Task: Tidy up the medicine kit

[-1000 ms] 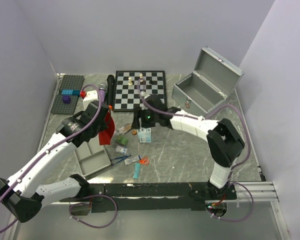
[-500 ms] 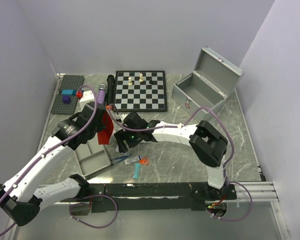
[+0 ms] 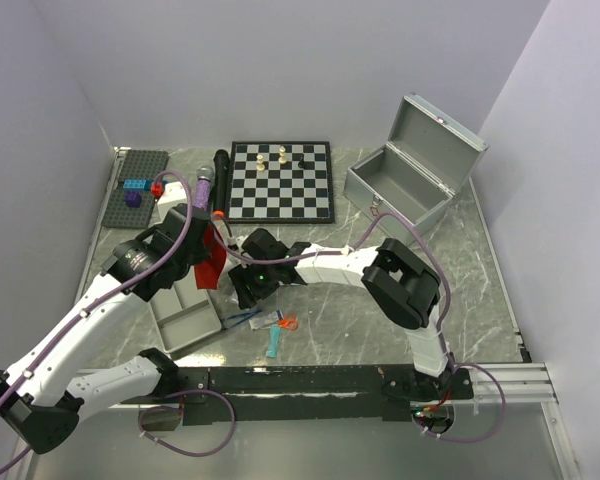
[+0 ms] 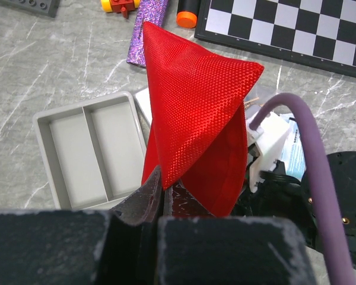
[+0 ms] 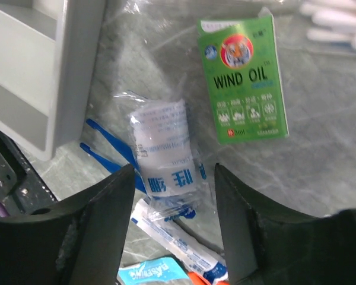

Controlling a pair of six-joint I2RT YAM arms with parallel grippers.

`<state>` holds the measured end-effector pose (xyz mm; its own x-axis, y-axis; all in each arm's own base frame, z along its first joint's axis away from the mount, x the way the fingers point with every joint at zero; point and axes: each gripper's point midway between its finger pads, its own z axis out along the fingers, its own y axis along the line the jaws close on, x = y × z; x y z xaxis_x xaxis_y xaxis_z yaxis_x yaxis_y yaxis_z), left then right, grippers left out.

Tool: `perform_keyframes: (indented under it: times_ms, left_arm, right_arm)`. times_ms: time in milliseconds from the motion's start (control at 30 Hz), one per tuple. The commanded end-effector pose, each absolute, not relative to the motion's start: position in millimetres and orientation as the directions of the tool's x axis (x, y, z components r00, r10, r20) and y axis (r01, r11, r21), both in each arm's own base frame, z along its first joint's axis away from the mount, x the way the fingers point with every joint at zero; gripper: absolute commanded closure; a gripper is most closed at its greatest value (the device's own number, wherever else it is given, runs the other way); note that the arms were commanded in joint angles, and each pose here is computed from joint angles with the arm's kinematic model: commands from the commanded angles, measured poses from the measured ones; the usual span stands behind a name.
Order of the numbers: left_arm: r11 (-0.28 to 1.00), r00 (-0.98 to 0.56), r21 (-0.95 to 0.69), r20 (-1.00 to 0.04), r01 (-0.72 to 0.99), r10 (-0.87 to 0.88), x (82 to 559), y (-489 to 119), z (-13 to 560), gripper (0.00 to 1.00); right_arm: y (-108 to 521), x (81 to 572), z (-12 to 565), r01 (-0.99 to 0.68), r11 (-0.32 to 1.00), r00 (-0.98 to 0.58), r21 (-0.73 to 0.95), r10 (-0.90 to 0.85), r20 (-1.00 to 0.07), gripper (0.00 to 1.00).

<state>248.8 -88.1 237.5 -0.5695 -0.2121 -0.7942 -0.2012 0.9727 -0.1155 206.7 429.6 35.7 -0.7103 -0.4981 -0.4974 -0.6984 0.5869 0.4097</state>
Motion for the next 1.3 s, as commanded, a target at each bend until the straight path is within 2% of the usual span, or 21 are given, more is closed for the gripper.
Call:
perform_keyframes:
  times_ms: [0, 200, 333, 600, 800, 1267]
  left_arm:
    - [0.968, -0.543, -0.132, -0.807, -0.214, -0.230, 250, -85, 244, 0.99]
    - [0.970, -0.548, -0.135, -0.805, -0.203, -0.227, 252, -89, 242, 0.99]
    - [0.972, -0.553, -0.144, -0.802, -0.184, -0.223, 256, -95, 242, 0.99]
    - [0.979, -0.594, -0.175, -0.778, -0.107, -0.204, 269, -123, 234, 0.99]
    - [0.958, -0.610, -0.288, -0.759, 0.005, -0.225, 279, -160, 241, 0.99]
    - [0.927, -0.638, -0.372, -0.727, 0.053, -0.255, 282, -194, 241, 0.99]
  right_arm:
    - [442, 206, 40, -0.713, 0.561, -0.697, 0.420, -0.506, -0.508, 0.42]
    - [429, 210, 56, -0.697, 0.590, -0.703, 0.408, -0.449, -0.552, 0.64]
    - [414, 211, 85, -0.688, 0.595, -0.699, 0.414, -0.393, -0.598, 0.72]
    - [369, 207, 159, -0.658, 0.616, -0.676, 0.432, -0.231, -0.700, 0.75]
    - [354, 212, 216, -0.627, 0.587, -0.666, 0.511, -0.065, -0.743, 0.76]
    - [363, 241, 240, -0.554, 0.542, -0.726, 0.632, 0.056, -0.685, 0.78]
